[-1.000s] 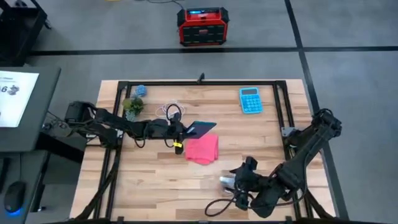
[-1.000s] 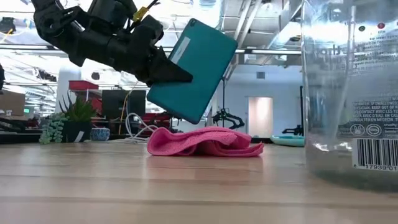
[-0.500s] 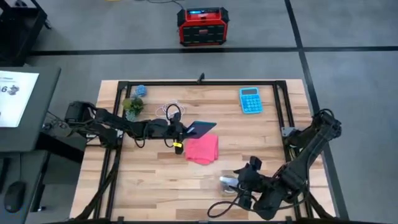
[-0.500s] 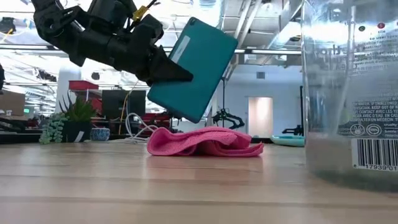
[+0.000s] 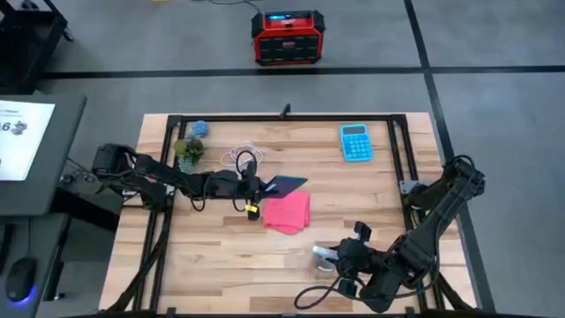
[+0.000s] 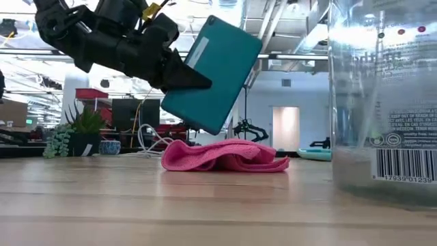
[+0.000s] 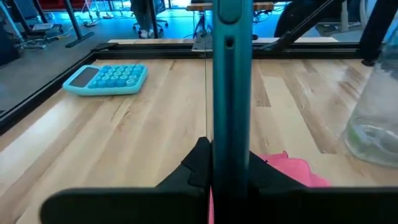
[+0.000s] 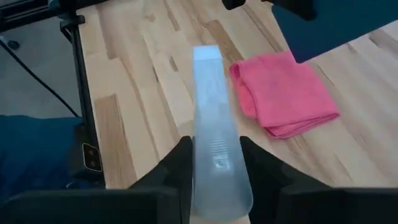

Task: Apply microfiber cloth
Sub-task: Spray the back of the cellphone using the spray bottle

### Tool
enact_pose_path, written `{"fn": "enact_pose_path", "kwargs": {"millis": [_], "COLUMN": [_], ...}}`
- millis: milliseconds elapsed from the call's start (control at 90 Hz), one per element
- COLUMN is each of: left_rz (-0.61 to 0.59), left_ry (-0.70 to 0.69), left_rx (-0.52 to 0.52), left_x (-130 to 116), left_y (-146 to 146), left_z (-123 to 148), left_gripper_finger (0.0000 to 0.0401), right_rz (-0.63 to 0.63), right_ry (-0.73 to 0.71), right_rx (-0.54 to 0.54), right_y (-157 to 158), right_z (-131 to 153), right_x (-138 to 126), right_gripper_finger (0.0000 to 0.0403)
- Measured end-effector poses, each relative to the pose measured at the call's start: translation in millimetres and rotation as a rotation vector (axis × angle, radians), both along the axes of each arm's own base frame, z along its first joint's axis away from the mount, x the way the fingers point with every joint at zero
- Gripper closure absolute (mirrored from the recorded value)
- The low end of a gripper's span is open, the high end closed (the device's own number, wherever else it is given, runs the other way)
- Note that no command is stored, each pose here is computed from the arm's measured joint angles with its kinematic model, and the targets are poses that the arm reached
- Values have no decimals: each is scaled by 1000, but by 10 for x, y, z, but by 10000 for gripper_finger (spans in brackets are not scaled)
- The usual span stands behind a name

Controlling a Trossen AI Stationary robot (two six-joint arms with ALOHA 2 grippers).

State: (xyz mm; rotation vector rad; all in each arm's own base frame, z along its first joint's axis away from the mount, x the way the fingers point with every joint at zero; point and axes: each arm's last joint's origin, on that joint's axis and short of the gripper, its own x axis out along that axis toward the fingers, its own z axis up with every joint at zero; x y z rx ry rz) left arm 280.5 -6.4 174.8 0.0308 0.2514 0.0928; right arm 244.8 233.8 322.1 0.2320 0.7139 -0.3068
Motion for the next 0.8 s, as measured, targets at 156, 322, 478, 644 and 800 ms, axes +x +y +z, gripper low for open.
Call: {"fn": "enact_pose_path", "kwargs": {"millis": [156, 322, 478, 644, 800], "left_rz": [-29, -55, -57, -96, -111], "left_ry": [-9, -137, -182, -213, -156], "left_rx": [3, 4, -16, -73, -69], "left_x": [-1, 43, 175, 377, 500], "left_y": [-76, -150, -165, -177, -195], "left_z": [9, 86, -74, -214, -336], "left_gripper_finger": [392, 392, 392, 392, 392], "right_rz": [-22, -63, -86, -95, -109], "right_ry": [-12, -2, 4, 1, 2], "right_rx": [6, 14, 21, 11, 11], "right_y": [8, 6, 30, 36, 3], "right_z": [0, -13, -21, -24, -25], "right_x": [-19, -81, -156, -187, -153], "right_gripper_finger": [320, 320, 320, 320, 320]}}
